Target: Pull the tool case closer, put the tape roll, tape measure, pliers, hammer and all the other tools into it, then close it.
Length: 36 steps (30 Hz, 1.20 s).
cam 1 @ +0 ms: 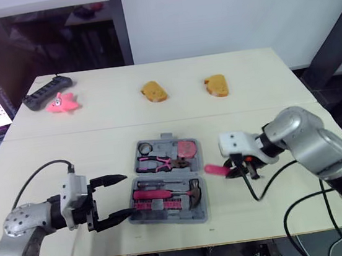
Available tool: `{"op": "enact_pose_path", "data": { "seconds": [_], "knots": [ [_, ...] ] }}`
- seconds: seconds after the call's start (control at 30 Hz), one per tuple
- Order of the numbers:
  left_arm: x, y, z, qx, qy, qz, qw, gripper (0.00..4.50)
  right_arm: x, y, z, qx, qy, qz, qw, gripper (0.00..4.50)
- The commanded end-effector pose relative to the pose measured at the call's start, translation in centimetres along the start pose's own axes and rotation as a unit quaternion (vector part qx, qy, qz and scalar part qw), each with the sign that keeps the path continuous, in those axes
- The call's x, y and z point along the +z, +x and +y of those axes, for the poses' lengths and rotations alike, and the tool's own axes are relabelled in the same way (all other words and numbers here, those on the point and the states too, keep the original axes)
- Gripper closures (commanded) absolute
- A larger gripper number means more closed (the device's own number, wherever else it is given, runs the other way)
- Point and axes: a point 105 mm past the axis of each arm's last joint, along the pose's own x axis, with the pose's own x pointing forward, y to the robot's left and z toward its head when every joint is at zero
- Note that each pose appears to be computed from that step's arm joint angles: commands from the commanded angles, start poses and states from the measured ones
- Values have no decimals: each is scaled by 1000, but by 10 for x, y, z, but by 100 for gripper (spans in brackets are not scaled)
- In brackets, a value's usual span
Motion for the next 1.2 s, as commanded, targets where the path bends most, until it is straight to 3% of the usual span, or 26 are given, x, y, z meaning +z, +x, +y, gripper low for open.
{"op": "enact_pose_path", "data": {
  "seconds": [0.03,0.13,0.23,0.4,0.73,0.77,1.0,1.2],
  "knots": [
    [1,-1,2,1,13,-3,1000,0,-8,-2,-7,-28,158,-13,987,400],
    [0,-1,0,0,11,-4,1000,0,-21,9,-32,-56,278,-62,957,400],
    [0,-1,0,0,11,-6,1000,0,-48,24,-44,-92,363,-66,925,400],
    [1,-2,0,1,12,-5,1000,0,-72,36,-45,-176,396,-56,900,400],
    [2,-1,-1,4,10,-5,1000,0,-64,63,-27,-217,435,-90,869,400],
    [2,-1,0,4,11,-5,1000,0,-66,64,-26,-221,438,-90,867,298],
    [5,-1,1,12,4,-19,1000,0,-44,44,-13,-250,372,-136,883,6],
    [4,-3,3,15,1,-20,1000,0,-32,30,23,-300,223,-123,919,6]
  ]
}}
